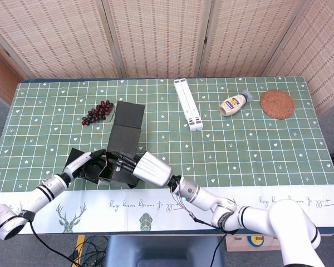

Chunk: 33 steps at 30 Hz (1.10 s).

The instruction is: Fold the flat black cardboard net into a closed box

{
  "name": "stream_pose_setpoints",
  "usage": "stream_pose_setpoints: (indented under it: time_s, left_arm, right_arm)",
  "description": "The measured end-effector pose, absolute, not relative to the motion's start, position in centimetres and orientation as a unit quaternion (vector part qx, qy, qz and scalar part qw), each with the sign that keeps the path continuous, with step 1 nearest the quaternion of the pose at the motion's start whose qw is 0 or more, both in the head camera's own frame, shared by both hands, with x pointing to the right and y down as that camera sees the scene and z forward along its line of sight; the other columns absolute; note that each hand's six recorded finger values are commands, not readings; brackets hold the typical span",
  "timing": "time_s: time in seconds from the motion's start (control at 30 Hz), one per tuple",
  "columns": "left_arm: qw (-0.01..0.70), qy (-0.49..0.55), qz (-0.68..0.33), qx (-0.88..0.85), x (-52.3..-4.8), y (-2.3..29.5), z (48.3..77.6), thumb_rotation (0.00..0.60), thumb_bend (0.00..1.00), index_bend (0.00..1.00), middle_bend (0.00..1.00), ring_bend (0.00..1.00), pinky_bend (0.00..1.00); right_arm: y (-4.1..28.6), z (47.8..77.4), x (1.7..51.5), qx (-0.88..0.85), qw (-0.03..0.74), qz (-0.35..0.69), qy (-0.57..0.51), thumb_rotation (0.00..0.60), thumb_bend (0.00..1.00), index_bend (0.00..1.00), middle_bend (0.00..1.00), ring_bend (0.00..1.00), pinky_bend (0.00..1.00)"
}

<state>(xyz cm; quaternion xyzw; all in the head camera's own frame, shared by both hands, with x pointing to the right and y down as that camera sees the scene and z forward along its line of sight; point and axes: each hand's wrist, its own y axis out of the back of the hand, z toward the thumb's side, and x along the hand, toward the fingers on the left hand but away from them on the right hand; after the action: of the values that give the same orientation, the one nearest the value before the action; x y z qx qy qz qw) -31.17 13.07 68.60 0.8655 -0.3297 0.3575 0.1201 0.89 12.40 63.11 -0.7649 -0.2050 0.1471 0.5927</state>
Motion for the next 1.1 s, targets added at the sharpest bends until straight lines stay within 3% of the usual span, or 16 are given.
stream_pose_setpoints:
  time_s: [0.27, 0.53, 0.8, 0.97, 1.1]
  left_arm:
    - [0.066, -0.298, 0.387, 0.870, -29.6, 14.6, 70.3, 0.600, 0.12, 0.22, 0.22, 0.38, 0.50]
    - [0.065, -0.285, 0.399, 0.869, -28.0, 16.2, 72.0, 0.600, 0.12, 0.22, 0.22, 0.38, 0.50]
    - [0.062, -0.279, 0.409, 0.867, -27.9, 16.6, 72.5, 0.600, 0.12, 0.20, 0.22, 0.38, 0.50]
    - [0.062, -0.279, 0.408, 0.867, -27.8, 16.7, 72.5, 0.600, 0.12, 0.20, 0.22, 0.38, 0.50]
    - [0.062, -0.278, 0.408, 0.868, -27.6, 16.7, 72.5, 0.600, 0.12, 0.18, 0.22, 0.38, 0.50]
  right_arm:
    - [13.6, 65.4, 0.5, -0.766, 0.600, 0.160, -0.165, 0.600, 0.16, 0.00, 0.15, 0.69, 1.00]
    - [14.8, 67.7, 0.4, -0.770, 0.600, 0.172, -0.132, 0.600, 0.19, 0.01, 0.18, 0.70, 1.00]
    - [15.5, 68.8, 0.6, -0.775, 0.598, 0.175, -0.108, 0.600, 0.22, 0.10, 0.23, 0.71, 1.00]
    - [15.4, 68.9, 0.6, -0.773, 0.602, 0.174, -0.099, 0.600, 0.27, 0.23, 0.30, 0.73, 1.00]
    - [15.5, 69.0, 0.7, -0.774, 0.602, 0.176, -0.090, 0.600, 0.28, 0.24, 0.31, 0.73, 1.00]
